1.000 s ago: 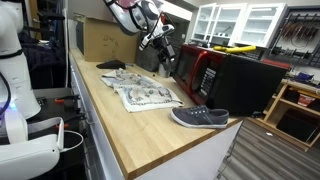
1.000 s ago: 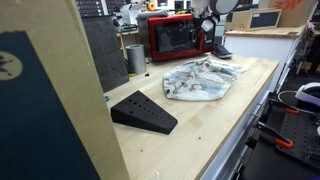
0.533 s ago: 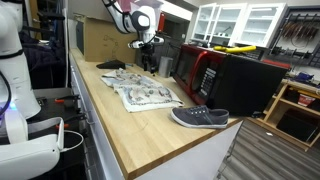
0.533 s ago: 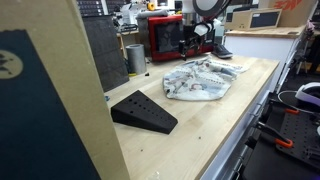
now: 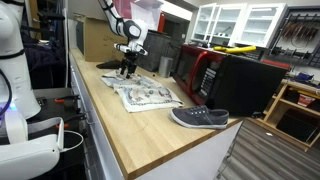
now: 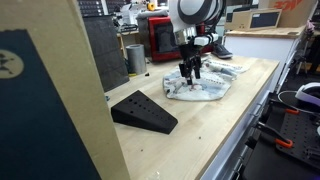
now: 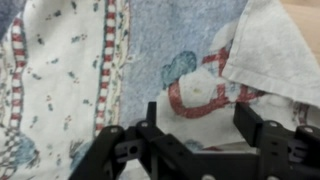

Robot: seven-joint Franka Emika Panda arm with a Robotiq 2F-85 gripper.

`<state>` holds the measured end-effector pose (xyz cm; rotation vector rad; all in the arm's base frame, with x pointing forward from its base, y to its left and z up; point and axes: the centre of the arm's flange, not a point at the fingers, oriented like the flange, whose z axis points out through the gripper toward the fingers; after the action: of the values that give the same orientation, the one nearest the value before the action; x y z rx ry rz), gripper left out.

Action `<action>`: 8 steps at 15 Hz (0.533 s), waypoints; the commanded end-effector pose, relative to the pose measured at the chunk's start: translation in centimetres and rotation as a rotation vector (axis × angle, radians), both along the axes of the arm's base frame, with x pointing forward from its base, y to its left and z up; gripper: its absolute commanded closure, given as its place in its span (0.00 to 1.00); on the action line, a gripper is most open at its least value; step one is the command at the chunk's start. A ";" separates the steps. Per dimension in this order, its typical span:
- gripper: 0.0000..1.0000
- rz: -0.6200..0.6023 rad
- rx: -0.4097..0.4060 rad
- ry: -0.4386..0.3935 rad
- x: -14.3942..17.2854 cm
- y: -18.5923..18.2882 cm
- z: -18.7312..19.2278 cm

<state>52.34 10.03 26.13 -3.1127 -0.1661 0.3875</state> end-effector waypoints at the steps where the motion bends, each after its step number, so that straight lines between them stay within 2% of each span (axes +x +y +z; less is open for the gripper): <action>1: 0.51 0.046 0.020 0.085 -0.9 2.0 0.6; 8: 1.00 0.087 0.006 0.102 -1.2 4.0 -2.6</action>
<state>50.63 13.33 24.80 -3.0892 -0.2581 0.5352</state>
